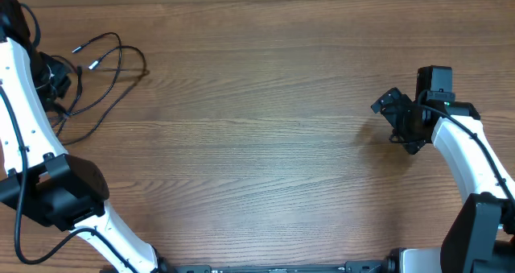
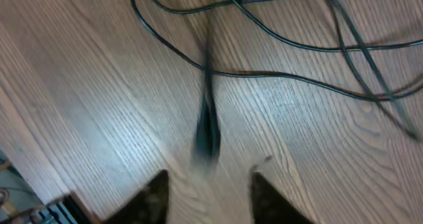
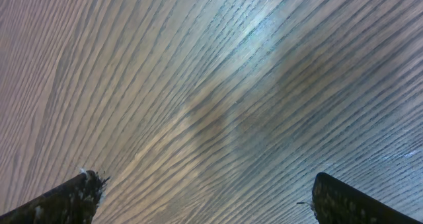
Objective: Untangle cables
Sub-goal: 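Carry the black cable with the left gripper to the far left pile, then release the black cable at the far left and pull the left gripper back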
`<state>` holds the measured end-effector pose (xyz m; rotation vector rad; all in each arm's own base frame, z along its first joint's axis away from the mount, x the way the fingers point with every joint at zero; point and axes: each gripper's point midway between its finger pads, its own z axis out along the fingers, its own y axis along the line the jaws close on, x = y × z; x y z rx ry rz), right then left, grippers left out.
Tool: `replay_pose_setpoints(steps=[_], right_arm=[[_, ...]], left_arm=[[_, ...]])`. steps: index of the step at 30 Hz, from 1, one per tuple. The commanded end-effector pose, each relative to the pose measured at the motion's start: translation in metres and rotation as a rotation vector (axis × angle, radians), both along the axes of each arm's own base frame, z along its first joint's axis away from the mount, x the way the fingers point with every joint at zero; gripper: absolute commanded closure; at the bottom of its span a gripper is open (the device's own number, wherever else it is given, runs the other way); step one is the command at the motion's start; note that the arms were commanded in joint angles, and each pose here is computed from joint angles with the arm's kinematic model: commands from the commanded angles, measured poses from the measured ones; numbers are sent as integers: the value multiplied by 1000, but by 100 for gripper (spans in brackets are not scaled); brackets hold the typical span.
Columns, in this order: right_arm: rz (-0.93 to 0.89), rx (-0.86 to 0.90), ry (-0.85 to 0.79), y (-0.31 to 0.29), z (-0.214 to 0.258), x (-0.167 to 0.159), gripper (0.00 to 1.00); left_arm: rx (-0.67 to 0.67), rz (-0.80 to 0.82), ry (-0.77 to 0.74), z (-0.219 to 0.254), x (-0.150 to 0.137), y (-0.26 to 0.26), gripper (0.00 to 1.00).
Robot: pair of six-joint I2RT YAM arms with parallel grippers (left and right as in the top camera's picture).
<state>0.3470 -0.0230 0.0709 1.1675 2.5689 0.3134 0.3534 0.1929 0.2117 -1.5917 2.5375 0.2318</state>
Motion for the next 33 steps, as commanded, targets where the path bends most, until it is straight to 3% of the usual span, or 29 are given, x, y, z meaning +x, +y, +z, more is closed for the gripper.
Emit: replay_pose_setpoints(steps=[1,4,11,13,23,25,29,31,32,33], right_arm=[[-5,-13,-28,-3,8,6,0],[-5,-13,-28,-3,8,6,0],[-5,-13,-28,-3,8,6,0],[-5,-13,-28,-3,8,6,0],[-5,-13,-28,-3,8,6,0],[-5,-13,-28,-3,8,6,0],[-5,-13,-28,-3,8,6,0],[-5,-13,-28,-3,8,6,0],[-5,-13,-28,-3,8,6,0],[-5,-13,-28,-3,8,6,0]], left_arm=[[0,12,28,-10,-2,1,48],[-13,11,38,-15,-3,-1,32],[-112,-31,59,-28,-5,-20,16],[-163,-82,85,-38,-6,-34,0],[-286,-198,250,-92,-22,-95,0],[-312,-284,257,-103,-19,-111,0],[-446,-666,178,-130,-1,-175,0],[-494,-835,124,-137,6,-203,13],[-494,-944,106,-144,9,-221,28],[-487,-991,102,-148,11,-229,34]])
